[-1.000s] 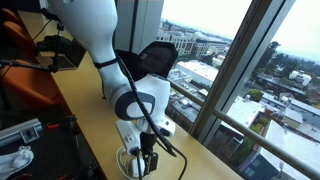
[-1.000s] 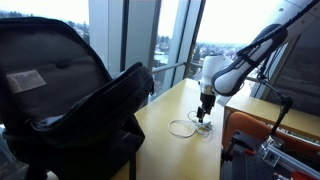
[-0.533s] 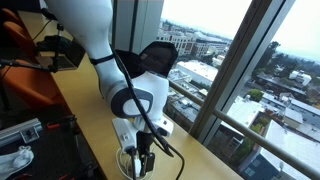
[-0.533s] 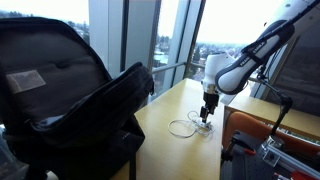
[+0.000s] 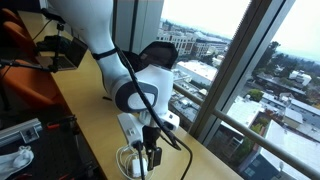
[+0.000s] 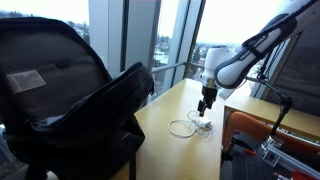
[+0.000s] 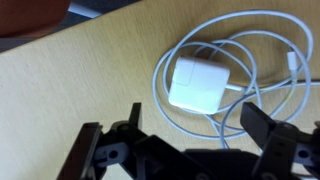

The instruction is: Put the charging cable inside the bag then put the back flat on the table

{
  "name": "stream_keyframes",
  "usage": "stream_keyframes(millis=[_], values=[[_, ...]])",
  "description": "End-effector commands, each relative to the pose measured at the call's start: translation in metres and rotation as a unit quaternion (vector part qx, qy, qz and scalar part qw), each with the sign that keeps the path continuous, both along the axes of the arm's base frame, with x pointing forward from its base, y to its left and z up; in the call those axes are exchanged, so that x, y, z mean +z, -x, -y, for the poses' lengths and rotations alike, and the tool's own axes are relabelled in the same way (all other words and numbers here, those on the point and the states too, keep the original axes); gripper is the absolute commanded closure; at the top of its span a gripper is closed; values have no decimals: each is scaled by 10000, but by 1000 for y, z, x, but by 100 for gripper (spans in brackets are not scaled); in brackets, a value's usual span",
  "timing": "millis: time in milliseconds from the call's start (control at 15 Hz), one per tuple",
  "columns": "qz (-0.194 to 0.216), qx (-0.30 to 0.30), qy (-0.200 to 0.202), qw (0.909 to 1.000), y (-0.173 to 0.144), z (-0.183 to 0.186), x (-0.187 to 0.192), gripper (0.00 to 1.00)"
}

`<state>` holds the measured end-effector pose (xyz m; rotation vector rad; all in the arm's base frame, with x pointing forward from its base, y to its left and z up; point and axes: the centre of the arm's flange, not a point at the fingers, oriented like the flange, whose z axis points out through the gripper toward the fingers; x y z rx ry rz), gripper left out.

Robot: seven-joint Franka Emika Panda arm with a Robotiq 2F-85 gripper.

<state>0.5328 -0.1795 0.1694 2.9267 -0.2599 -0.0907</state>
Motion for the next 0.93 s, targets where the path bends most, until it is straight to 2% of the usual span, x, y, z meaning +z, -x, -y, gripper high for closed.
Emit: stream_keyframes(millis=[0, 867], values=[[-9, 17, 42, 10000, -3, 4, 0, 0], [-280, -144, 74, 9995, 8, 17, -20, 0]])
